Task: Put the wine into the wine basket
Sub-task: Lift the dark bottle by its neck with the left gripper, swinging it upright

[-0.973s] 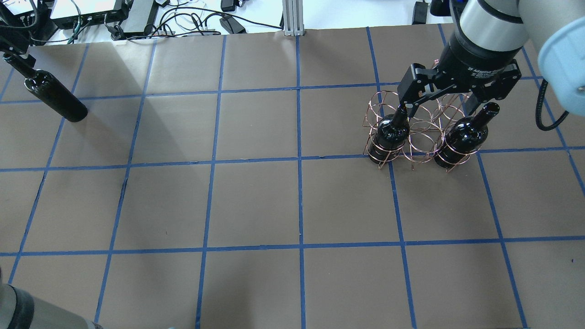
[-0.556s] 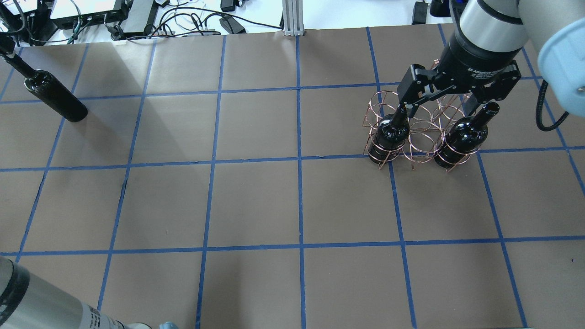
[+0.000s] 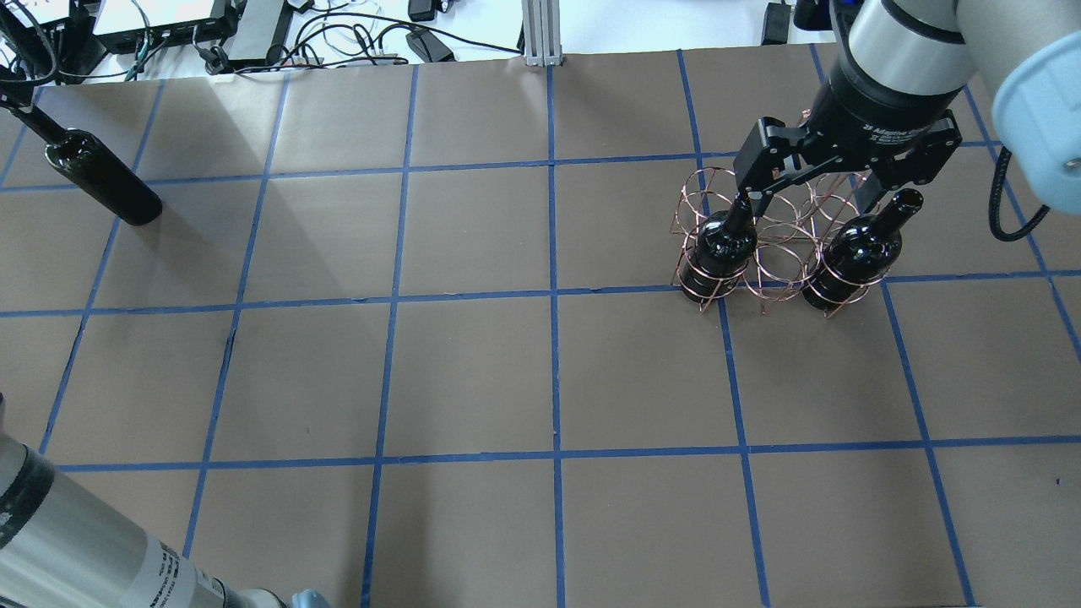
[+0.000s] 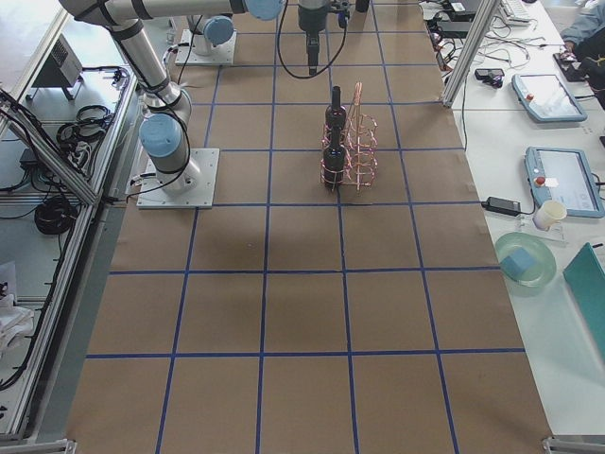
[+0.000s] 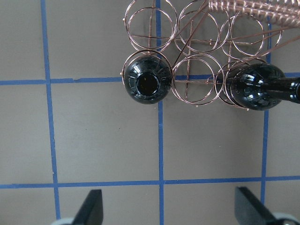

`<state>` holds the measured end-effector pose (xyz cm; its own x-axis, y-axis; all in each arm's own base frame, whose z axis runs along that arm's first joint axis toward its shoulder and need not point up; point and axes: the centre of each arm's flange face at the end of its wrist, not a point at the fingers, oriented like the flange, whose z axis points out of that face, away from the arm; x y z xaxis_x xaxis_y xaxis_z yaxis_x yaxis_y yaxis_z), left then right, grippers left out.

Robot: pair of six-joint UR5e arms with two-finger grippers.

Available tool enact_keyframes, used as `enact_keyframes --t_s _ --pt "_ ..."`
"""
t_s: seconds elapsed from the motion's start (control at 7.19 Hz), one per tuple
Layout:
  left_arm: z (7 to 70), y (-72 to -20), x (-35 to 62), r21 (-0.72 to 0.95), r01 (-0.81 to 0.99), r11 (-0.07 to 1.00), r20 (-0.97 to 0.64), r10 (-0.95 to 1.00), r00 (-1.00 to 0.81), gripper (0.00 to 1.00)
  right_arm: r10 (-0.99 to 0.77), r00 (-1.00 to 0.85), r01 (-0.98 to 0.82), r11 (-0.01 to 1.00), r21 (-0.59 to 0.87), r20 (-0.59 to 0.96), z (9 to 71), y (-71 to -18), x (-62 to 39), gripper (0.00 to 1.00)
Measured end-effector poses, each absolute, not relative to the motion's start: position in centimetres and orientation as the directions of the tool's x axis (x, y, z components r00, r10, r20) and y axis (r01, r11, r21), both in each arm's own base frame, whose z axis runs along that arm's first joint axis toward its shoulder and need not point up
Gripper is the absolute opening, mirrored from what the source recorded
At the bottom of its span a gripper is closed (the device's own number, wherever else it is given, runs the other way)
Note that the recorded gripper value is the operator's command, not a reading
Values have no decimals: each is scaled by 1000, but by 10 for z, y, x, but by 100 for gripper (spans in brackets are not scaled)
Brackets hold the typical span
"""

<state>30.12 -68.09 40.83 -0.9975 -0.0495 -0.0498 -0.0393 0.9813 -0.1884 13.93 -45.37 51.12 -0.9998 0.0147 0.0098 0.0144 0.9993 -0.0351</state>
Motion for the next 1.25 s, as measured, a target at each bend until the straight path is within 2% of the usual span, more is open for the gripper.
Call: enact_keyframes --t_s 0.42,0.56,0.7,0.97,1.11,1.25 --pt "391 -692 304 -218 -78 973 -20 -84 -996 100 15 -1000 14 999 -35 10 511 -454 139 100" --pt "387 -695 304 -228 -78 971 -12 -83 -996 90 15 -1000 14 999 -35 10 511 -454 139 100" --pt "383 -699 302 -236 -78 969 -1 -80 -997 89 15 -1000 14 999 -35 10 511 -454 139 100" --pt "378 -702 298 -237 -77 968 11 -76 -997 76 15 -1000 14 999 -34 11 511 -454 139 100" --pt "375 -702 299 -232 -74 970 10 -74 -997 75 15 -1000 14 999 -34 11 511 -454 139 100" --pt "373 -702 299 -227 -72 971 9 -72 -997 70 15 -1000 15 999 -33 11 511 -454 139 100"
